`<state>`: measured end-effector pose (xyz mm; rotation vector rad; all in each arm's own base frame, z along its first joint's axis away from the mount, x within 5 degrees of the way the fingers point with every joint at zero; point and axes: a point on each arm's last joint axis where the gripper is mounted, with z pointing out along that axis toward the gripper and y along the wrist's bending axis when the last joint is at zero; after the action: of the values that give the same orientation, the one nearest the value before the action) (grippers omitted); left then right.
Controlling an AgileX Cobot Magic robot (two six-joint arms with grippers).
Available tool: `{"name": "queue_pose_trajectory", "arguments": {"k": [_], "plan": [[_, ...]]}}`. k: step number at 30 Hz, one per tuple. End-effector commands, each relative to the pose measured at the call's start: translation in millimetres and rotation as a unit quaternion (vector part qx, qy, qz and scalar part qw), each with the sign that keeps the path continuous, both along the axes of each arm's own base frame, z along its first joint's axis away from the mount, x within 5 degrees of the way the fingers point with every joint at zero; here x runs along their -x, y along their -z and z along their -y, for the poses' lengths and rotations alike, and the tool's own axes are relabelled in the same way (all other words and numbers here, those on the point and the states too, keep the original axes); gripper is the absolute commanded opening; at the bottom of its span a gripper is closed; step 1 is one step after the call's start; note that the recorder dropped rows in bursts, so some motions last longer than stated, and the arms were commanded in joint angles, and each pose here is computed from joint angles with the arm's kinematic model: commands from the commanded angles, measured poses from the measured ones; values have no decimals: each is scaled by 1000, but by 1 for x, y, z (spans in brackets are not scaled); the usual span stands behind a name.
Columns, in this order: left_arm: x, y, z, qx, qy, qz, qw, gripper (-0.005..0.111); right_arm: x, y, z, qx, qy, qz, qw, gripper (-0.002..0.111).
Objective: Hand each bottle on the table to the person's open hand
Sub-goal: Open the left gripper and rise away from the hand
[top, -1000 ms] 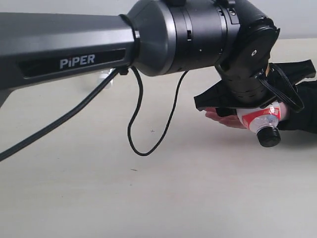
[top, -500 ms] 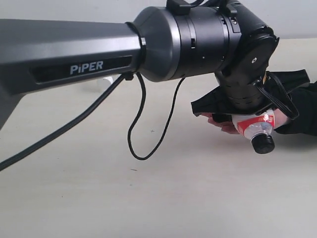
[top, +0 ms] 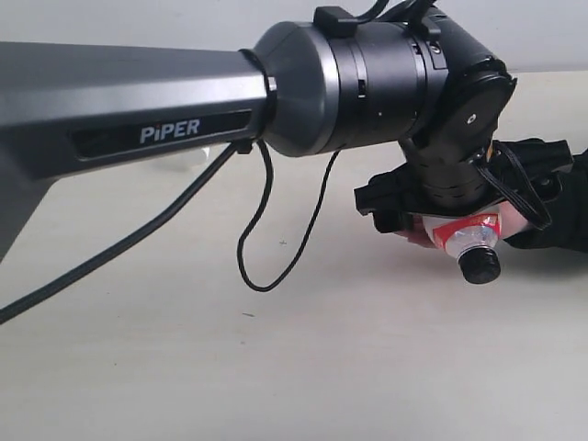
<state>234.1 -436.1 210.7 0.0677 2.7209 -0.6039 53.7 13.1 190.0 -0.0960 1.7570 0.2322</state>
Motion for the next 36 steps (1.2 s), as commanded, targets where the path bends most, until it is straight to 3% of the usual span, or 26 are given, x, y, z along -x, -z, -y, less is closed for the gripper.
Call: {"name": "queue_pose_trajectory", "arguments": {"k": [1, 5, 12, 16, 18, 20, 23, 25, 29, 36], "plan": [[-3, -8, -4, -2, 15, 12, 1000, 98, 0, 1, 0, -1, 3, 3, 1000, 0], [-5, -24, -12, -7, 26, 24, 999, 98, 0, 1, 0, -1, 3, 3, 1000, 0], [-12, -61, -42, -65, 82, 57, 993, 97, 0, 1, 0, -1, 3, 3, 1000, 0], [-11, -87, -61, -112, 182, 101, 972, 92, 0, 1, 0, -1, 3, 3, 1000, 0], [-10, -99, -72, -130, 200, 106, 965, 79, 0, 1, 0, -1, 3, 3, 1000, 0], [-10, -108, -82, -140, 196, 100, 965, 56, 0, 1, 0, -1, 3, 3, 1000, 0], [-11, -122, -97, -146, 172, 98, 969, -1, 0, 1, 0, -1, 3, 3, 1000, 0], [-10, -132, -107, -157, 168, 117, 966, 2, 0, 1, 0, -1, 3, 3, 1000, 0], [-3, -153, -152, -172, 136, 176, 960, 0, 0, 1, 0, -1, 3, 3, 1000, 0], [1, -138, -279, -129, 55, 203, 969, 0, 0, 1, 0, -1, 3, 3, 1000, 0]]}}
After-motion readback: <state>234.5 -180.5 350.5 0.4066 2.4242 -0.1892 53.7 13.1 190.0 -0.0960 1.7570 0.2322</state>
